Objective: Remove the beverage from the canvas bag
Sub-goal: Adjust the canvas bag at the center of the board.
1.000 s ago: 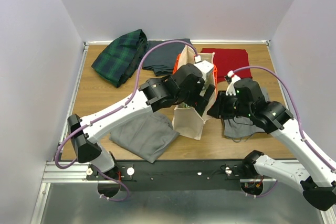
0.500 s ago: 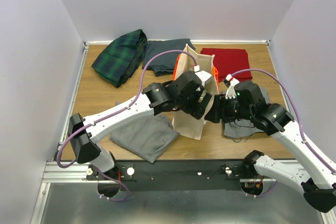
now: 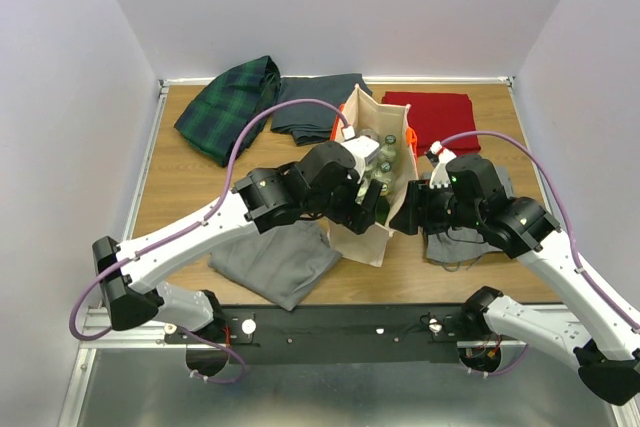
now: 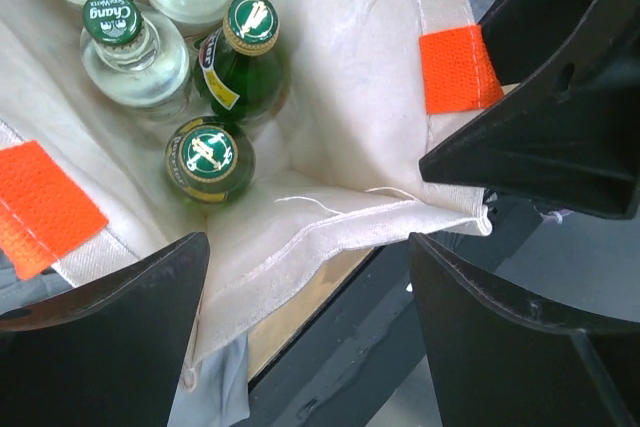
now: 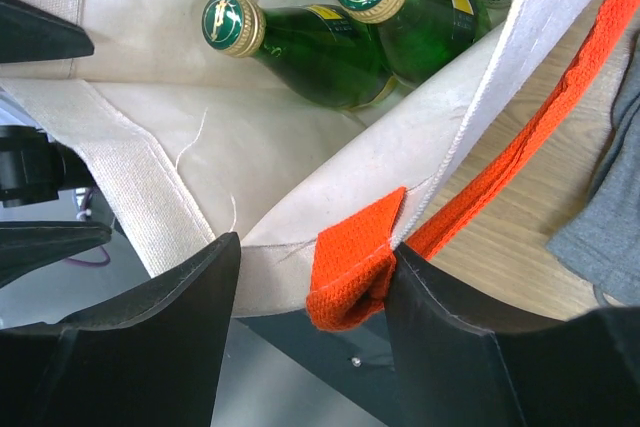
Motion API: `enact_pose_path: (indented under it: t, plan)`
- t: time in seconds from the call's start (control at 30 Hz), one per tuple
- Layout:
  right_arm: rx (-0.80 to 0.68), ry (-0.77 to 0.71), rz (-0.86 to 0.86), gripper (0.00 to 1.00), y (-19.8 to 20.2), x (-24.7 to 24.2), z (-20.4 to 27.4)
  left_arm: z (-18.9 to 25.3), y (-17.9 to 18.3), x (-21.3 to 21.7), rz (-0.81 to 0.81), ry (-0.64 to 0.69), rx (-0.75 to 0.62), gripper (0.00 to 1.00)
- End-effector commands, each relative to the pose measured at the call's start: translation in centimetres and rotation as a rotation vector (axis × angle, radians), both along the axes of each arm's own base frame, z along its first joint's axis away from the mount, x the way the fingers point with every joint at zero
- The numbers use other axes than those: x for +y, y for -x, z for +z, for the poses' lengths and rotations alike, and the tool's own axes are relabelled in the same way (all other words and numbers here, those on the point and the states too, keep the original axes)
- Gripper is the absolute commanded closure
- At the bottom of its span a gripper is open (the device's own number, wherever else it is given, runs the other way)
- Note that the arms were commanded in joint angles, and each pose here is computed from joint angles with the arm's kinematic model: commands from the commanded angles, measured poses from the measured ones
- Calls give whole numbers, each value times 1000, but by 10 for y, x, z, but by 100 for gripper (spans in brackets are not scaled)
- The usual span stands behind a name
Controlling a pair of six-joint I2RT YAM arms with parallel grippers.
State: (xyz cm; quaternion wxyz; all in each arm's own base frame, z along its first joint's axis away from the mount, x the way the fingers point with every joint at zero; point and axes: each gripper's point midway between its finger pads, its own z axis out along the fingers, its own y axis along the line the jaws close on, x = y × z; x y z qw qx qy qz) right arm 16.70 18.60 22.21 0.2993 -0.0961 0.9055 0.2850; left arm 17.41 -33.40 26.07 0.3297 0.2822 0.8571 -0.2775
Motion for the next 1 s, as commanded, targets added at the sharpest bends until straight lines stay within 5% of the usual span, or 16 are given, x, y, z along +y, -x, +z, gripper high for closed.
enact_pose_path:
  t: [0.0,0.43,0.63,0.77,0.97]
  plan:
    - [64,19,47,34,19,-3,-6,-8,17,9,-24,-9,47,13]
    - [102,-7,166,29,36,5,-4,-33,39,24,-72,-31,111,28]
    - [134,-20,203,27,45,7,-4,-50,47,28,-99,-67,144,44]
    - [154,-12,213,27,49,6,-8,-56,51,31,-113,-80,150,69]
    - [188,-1,227,27,53,6,-18,-59,51,32,-125,-92,139,84]
